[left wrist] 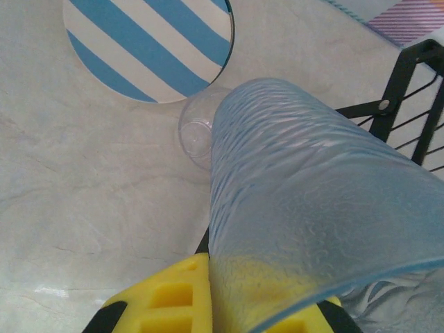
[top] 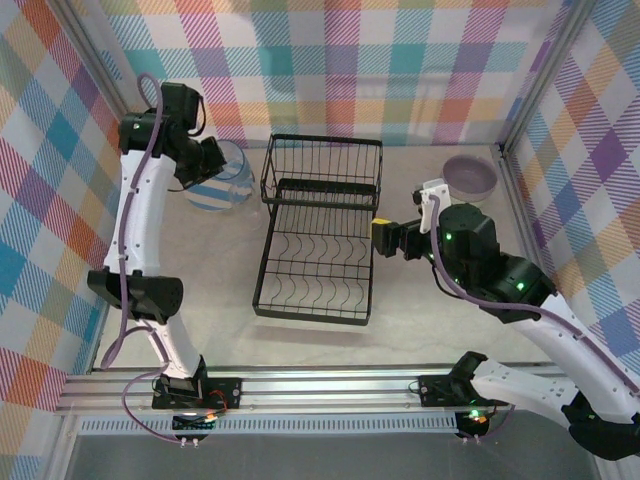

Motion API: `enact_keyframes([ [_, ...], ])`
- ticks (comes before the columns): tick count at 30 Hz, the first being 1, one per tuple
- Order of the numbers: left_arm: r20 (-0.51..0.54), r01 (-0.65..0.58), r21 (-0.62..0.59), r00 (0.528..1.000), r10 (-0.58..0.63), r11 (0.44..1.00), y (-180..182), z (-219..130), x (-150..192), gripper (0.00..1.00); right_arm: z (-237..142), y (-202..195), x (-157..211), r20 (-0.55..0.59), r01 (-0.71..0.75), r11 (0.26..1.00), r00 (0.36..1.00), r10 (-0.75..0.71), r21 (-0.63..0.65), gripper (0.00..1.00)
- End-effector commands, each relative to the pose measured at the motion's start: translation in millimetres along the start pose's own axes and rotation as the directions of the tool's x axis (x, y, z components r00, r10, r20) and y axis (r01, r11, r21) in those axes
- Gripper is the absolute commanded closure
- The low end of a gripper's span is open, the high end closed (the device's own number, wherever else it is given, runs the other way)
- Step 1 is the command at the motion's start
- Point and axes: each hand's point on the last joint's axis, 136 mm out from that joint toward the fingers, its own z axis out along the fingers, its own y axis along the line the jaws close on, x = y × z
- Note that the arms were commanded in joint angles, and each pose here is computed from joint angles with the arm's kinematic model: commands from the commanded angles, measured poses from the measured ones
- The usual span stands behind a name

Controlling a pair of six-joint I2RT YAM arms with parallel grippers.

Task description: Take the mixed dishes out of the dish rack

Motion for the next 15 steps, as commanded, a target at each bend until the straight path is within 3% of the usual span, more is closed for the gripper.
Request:
enact_keyframes([
  [1, 0.001, 0.003, 0.047, 1.0, -0.003, 0.999, -8, 5, -8, 1.0, -6, -4, 10, -0.024, -0.057, 0.998, 0.998, 0.057, 0.006, 0.01],
  [15, -0.071, -0.015, -0.032, 0.997, 0.013, 0.999, 2, 42, -8, 1.0, -11, -15, 35, -0.071, -0.104, 0.994, 0.992, 0.107, 0.037, 0.01],
])
